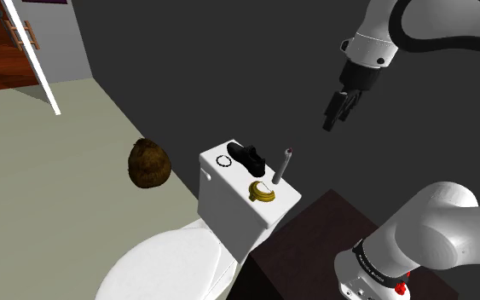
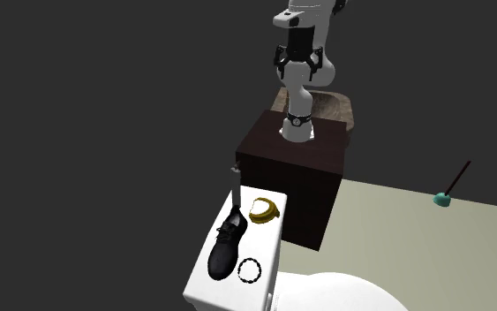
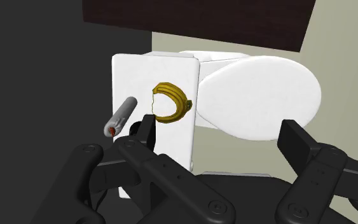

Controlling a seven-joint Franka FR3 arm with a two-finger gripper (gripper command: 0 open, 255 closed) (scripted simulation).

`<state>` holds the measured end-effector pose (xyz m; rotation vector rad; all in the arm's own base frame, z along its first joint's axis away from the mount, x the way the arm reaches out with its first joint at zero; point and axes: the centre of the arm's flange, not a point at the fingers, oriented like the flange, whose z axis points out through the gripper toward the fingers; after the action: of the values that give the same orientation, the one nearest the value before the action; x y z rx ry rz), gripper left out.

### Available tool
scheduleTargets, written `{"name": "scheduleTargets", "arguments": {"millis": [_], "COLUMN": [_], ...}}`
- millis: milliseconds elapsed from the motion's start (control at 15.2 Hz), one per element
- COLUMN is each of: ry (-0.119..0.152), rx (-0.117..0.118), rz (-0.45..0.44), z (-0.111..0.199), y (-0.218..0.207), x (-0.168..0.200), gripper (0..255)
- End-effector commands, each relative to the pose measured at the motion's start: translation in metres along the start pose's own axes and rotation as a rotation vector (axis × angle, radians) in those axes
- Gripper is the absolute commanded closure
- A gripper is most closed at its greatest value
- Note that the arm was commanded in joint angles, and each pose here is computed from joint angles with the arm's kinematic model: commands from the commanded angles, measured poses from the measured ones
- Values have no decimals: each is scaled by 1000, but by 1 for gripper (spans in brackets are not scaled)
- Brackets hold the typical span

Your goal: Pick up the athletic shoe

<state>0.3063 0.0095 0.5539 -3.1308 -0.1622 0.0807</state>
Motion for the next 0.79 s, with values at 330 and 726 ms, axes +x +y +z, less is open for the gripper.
{"name": "scheduleTargets", "arguments": {"millis": [330,726], "ry": [9,20], "rx": [0,-1], "rz": [24,54], "z": [48,106], "y": [16,36], "x": [41,90], "gripper": [0,0]}}
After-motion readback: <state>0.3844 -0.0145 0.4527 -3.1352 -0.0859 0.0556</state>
